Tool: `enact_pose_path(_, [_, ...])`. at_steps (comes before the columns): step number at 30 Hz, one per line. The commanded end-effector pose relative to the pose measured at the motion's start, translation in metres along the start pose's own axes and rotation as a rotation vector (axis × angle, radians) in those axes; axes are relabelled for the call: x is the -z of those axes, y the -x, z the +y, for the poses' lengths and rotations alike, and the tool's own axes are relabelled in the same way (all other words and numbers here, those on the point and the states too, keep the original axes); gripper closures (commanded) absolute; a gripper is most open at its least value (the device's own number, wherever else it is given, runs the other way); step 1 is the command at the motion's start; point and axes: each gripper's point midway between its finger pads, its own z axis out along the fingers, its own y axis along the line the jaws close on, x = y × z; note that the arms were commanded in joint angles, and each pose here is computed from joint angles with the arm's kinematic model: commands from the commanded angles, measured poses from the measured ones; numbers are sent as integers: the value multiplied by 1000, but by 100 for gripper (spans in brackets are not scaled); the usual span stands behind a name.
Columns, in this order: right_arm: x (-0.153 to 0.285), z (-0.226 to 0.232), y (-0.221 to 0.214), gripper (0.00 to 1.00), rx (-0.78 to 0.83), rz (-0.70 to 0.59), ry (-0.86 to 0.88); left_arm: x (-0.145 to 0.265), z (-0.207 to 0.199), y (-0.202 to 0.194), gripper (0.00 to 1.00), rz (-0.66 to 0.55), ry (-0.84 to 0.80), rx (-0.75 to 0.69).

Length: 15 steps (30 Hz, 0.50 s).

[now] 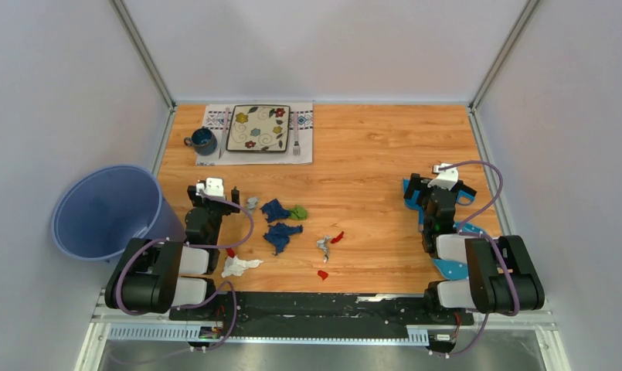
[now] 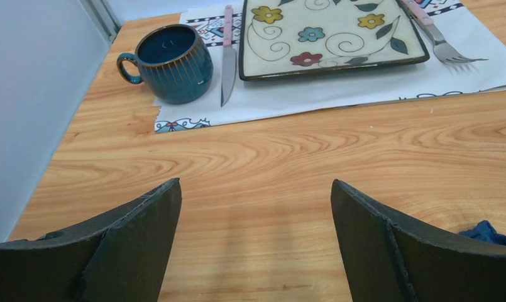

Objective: Sweep away the paper scraps from the table

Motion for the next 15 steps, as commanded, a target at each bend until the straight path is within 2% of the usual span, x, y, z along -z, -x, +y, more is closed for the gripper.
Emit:
enact_pose_path(1, [-4,-1,17,4,-21,-52,-13,72,-6,-80,4,220,-23,4])
enact_pose_path(4, [-4,-3,21,7,-24,-66,-21,72,-6,-82,1,229,-26,4])
enact_pose_path(6, [-6,-4,44,7,-35,-98,-42,71,-6,-83,1,234,-25,5])
enact_pose_path(7, [-5,-7,31,7,-13,-5,-58,72,-7,-84,1,236,-30,4])
enact_pose_path(9, [-6,-5,61,8,-40,-15,-70,71,-11,-84,1,239,-55,5])
enact_pose_path(10, [-3,-6,56,7,-47,27,-75,69,-15,-80,1,222,-91,-9])
enact_pose_path(11, [-2,-2,62,7,-78,20,-61,71,-25,-83,1,235,-152,-5])
enact_pose_path(15, [8,15,92,8,-150,-23,33,63,-27,-83,1,258,-172,9])
